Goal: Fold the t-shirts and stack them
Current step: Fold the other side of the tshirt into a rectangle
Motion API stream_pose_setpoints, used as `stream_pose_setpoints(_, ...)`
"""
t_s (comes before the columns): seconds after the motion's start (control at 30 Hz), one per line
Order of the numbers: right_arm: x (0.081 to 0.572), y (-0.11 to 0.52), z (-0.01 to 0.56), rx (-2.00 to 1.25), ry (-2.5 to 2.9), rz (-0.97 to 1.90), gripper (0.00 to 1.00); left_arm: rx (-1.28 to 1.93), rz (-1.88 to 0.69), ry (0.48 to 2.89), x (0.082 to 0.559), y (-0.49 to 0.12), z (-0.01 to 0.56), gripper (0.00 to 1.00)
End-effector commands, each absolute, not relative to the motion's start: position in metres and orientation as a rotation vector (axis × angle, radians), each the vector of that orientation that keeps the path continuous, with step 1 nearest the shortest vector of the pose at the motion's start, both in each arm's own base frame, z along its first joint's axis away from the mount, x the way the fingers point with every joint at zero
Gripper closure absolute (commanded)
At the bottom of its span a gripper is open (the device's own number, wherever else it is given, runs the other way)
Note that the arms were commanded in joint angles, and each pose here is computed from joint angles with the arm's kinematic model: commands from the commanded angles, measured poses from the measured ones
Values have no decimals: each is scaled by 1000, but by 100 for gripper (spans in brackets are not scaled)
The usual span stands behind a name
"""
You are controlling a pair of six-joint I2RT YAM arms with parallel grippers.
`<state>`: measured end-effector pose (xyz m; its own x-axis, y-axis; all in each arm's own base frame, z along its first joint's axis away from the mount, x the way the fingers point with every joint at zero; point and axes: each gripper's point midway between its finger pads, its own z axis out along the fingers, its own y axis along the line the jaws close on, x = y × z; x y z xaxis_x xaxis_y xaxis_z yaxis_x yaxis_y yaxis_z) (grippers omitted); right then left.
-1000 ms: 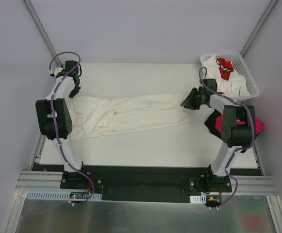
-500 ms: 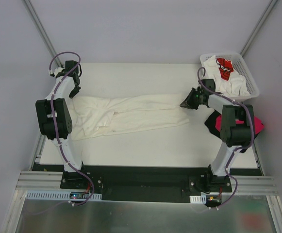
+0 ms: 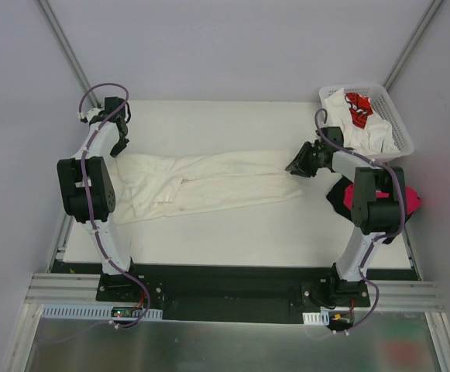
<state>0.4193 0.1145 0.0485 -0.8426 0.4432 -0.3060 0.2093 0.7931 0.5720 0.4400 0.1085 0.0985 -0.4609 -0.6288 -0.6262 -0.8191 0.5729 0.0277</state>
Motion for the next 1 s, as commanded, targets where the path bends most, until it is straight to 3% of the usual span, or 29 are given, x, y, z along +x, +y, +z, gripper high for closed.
stream_pose_setpoints(0.0, 417, 109, 67, 477, 2514, 736, 69, -1148, 483, 2213, 441, 117, 107, 100)
stream_pose_setpoints(0.2, 406, 97, 94, 483, 2500, 745, 69, -1140, 477, 2211, 442, 117, 111, 100)
stream_pose_setpoints(0.37, 394, 59, 110, 328, 2538, 335, 68, -1140, 473, 2215, 443, 116, 110, 100)
stream_pose_setpoints(0.5, 374, 95, 112, 282, 2650, 710, 62, -1138, 468, 2222, 444, 115, 108, 100)
stream_pose_setpoints(0.53, 386, 100, 137, 218, 2626, 763, 60, -1137, 461, 2221, 445, 115, 108, 100)
stream_pose_setpoints(0.6, 353, 88, 121, -21, 2879, 553, 52, -1135, 453, 2225, 446, 114, 108, 100)
stream_pose_setpoints(0.63, 367, 67, 134, -132, 2878, 260, 48, -1129, 448, 2225, 447, 112, 108, 100)
stream_pose_setpoints(0.83, 376, 40, 121, -429, 2798, 104, 44, -1125, 450, 2237, 448, 111, 104, 100)
stream_pose_setpoints(0.97, 366, 62, 115, -565, 2807, 524, 44, -1117, 427, 2238, 452, 108, 105, 100)
